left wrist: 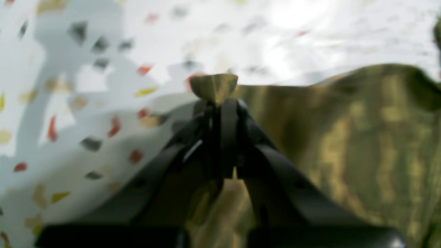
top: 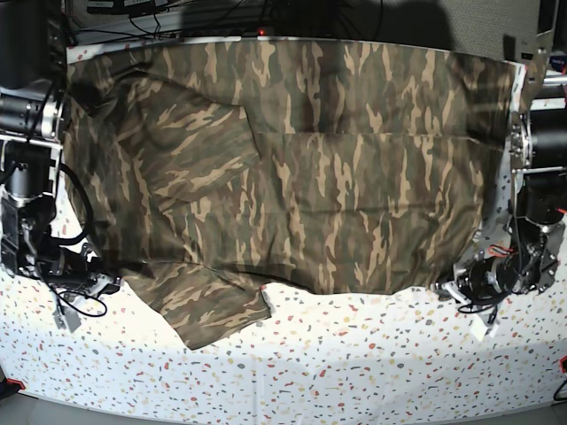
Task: Fold the T-shirt properly
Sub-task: 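Lift the hem with both grippers and fold it over toward the collar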
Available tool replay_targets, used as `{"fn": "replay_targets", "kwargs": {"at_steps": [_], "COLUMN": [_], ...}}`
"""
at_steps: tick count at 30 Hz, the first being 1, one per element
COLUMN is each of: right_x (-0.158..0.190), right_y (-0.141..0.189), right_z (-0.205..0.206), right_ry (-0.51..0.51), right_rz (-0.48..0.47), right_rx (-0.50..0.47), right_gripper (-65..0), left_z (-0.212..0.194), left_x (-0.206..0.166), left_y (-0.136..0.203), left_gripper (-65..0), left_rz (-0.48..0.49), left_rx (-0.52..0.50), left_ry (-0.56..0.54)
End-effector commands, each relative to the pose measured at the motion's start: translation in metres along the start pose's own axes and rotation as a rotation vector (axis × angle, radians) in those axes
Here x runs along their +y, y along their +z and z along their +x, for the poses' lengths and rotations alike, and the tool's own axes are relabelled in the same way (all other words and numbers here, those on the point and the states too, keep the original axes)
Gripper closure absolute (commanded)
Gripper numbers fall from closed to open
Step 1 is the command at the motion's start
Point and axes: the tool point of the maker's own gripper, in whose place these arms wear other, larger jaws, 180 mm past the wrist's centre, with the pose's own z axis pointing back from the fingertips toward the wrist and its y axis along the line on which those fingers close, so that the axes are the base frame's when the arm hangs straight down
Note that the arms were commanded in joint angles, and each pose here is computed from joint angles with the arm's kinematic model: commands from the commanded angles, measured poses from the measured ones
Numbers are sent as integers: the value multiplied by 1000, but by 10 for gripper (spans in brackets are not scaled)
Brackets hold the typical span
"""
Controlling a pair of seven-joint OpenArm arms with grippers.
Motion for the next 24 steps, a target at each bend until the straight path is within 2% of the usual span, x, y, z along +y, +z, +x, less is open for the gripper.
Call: {"fn": "replay_targets", "kwargs": {"at_steps": [1, 6, 9, 16, 21, 24], "right_x": [-1, -5, -2, 21, 27, 25], "right_y": [13, 23, 30, 49, 64, 73], "right_z": [33, 29, 26, 7, -15, -24], "right_ry": [9, -16, -14, 98, 161, 163], "right_rz": [14, 30, 49, 97, 106, 98], "right_rx": [-78, -45, -44, -17, 9, 9], "right_gripper": [0, 0, 0, 0, 0, 0], "left_z": [35, 39, 33, 20, 8, 4], "left_x": [-7, -14, -15, -4, -5, -10], "left_y": [10, 13, 12, 21, 40, 56], "left_gripper": [0, 0, 0, 0, 0, 0], "left_rz": [-22, -45, -50, -52, -78, -98], "left_rx": [-74, -71, -36, -23, -22, -28], "left_ry": [-22, -16, -11, 5, -39, -89]}}
